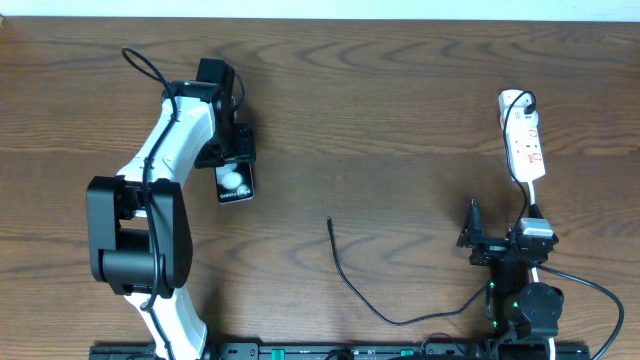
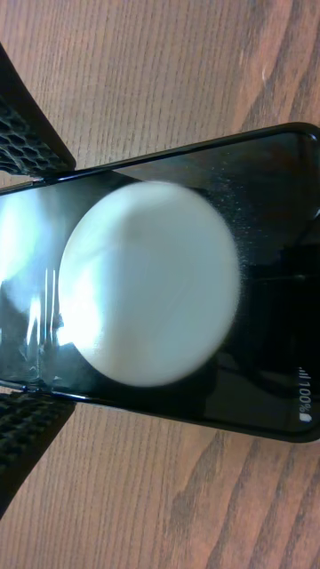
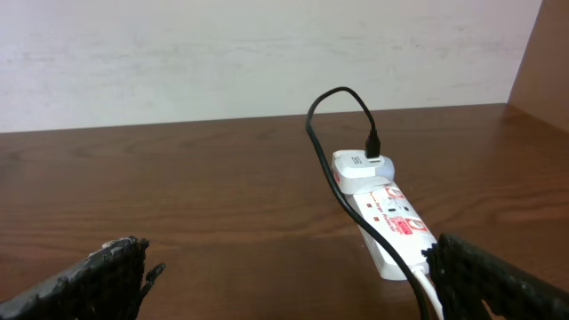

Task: Plug charger to phone and switch on socket

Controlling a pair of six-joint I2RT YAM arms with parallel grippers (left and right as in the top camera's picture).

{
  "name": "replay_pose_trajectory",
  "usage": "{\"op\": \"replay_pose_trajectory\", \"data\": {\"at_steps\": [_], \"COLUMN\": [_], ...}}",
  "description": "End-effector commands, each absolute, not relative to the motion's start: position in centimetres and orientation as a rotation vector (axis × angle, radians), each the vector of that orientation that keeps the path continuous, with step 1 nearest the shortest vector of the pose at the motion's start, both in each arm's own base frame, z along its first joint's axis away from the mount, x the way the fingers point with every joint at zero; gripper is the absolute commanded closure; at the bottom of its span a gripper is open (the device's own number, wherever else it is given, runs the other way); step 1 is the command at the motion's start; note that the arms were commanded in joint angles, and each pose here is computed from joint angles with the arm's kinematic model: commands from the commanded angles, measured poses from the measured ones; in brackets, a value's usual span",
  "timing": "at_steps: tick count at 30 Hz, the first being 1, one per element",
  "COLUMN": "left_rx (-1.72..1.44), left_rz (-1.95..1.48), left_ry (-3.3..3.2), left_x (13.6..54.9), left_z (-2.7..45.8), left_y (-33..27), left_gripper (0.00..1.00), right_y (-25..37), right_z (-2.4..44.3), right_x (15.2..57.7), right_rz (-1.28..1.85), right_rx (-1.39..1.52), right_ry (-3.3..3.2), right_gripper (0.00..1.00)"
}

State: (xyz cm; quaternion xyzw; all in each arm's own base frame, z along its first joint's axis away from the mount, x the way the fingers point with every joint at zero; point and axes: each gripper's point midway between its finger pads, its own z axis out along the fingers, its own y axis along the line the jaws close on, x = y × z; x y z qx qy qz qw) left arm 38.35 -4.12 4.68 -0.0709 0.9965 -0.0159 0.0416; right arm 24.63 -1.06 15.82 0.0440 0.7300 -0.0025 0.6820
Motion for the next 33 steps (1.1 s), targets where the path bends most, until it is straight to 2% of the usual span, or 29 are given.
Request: {"op": "replay_pose_trajectory", "data": {"at_steps": [1,8,18,33], "left_rx": [-0.197,-0.197,-0.199,-0.2], "left_rz": [-0.048,-0.047,-0.04,-0.04], "left_ry": [3.032,3.036,3.067,3.065], "left_x": [38.9,38.7,36.8,36.8], "left_z": [5.3,4.7,1.5,1.4], "left_y": [-4.1,-4.0,-3.9,-3.9], "left_gripper": [0.92,0.93,0.93,0.92], "right_y": [-0.9,-0.9,-0.9,-0.9], "right_z": [15.8,15.8,15.8,15.8], "right_x": [24.6,24.6,24.6,24.6], "right_rz": [0.005,0.005,0.005,0.005], "right_rx": [0.107,0.107,0.107,0.107], "right_ry": [1.637,1.637,1.637,1.637], "right_gripper": [0.01,0.01,0.01,0.01]}}
